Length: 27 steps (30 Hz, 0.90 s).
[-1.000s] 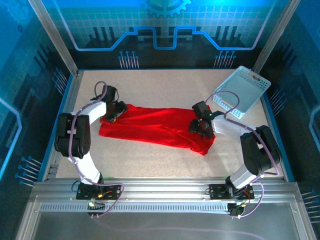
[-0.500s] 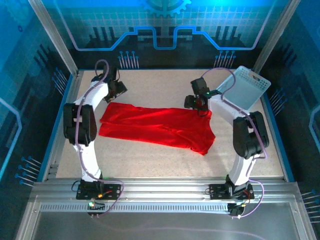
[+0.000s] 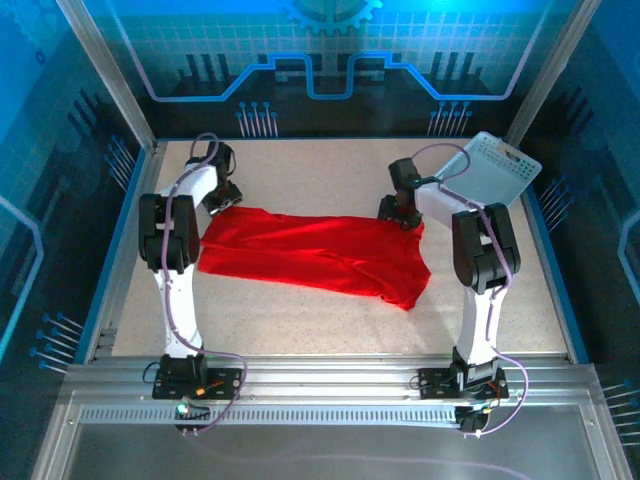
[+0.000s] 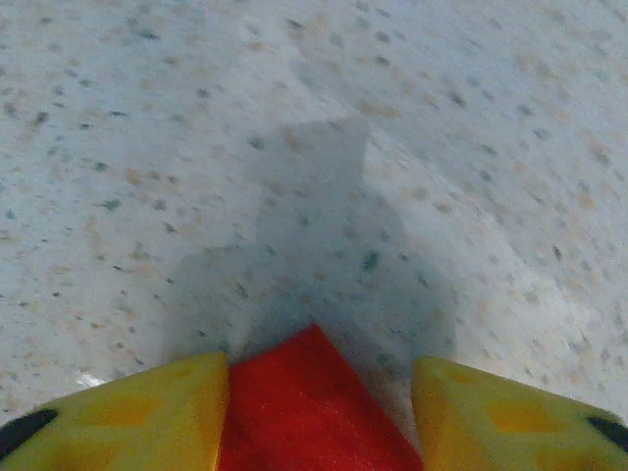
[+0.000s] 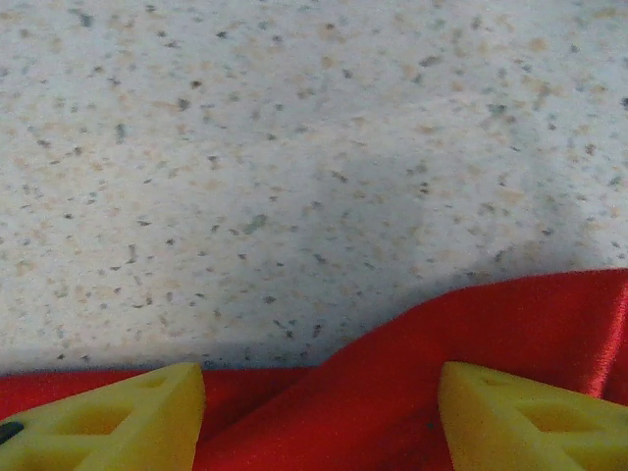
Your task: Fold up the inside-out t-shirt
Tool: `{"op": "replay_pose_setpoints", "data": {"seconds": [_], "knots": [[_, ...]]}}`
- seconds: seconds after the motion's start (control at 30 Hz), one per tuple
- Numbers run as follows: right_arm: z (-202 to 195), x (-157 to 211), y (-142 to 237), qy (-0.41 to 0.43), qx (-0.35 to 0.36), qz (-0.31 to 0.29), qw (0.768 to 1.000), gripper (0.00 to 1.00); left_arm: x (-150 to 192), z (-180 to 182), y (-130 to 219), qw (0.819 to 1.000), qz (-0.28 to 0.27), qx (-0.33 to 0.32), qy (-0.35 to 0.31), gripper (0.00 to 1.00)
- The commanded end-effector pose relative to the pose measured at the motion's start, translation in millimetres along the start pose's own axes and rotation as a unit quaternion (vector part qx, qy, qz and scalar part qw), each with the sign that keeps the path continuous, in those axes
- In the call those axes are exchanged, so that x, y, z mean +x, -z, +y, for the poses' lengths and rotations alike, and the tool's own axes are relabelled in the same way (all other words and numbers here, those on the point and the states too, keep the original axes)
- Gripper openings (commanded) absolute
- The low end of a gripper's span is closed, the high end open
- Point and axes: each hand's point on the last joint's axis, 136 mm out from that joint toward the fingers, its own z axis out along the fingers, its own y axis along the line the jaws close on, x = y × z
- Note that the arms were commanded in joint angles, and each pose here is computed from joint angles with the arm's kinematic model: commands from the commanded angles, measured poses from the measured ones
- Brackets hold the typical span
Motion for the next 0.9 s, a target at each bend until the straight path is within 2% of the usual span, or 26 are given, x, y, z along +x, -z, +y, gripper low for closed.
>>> {"op": "replay_pose_setpoints", "data": {"seconds": [0.0, 0.17, 0.37, 0.4, 0.47, 0.6, 0.87], "knots": [[-28.2, 13.7, -5.5, -0.036, 0.038, 0.019, 0.998, 0.66, -4.2, 22.1, -2.9, 0.999, 0.009, -0.032, 0.018, 0.37], [-34.2, 18.4, -8.8, -0.038, 0.037, 0.017, 0.998, 0.66, -7.6, 30.4, -8.0, 0.999, 0.020, -0.022, 0.042, 0.19], [-28.5, 13.6, -4.8, -0.027, 0.024, 0.006, 0.999, 0.66, -12.9, 28.4, -2.6, 0.999, 0.013, -0.005, 0.050, 0.08], [-26.9, 12.7, -4.0, -0.023, 0.022, 0.004, 0.999, 0.66, -14.5, 26.4, 0.6, 0.999, 0.010, 0.001, 0.050, 0.10], [-23.7, 12.4, -2.6, -0.015, 0.019, 0.002, 1.000, 0.66, -17.7, 19.0, 9.5, 0.999, 0.002, 0.022, 0.047, 0.26], [-18.7, 12.3, -0.2, -0.007, 0.015, -0.001, 1.000, 0.66, -21.4, 0.7, 30.7, 0.998, -0.018, 0.057, 0.035, 0.36], [-16.9, 11.8, 1.1, -0.004, 0.012, -0.002, 1.000, 0.66, -11.1, -19.6, 35.8, 0.998, -0.014, 0.064, 0.009, 0.40]]}}
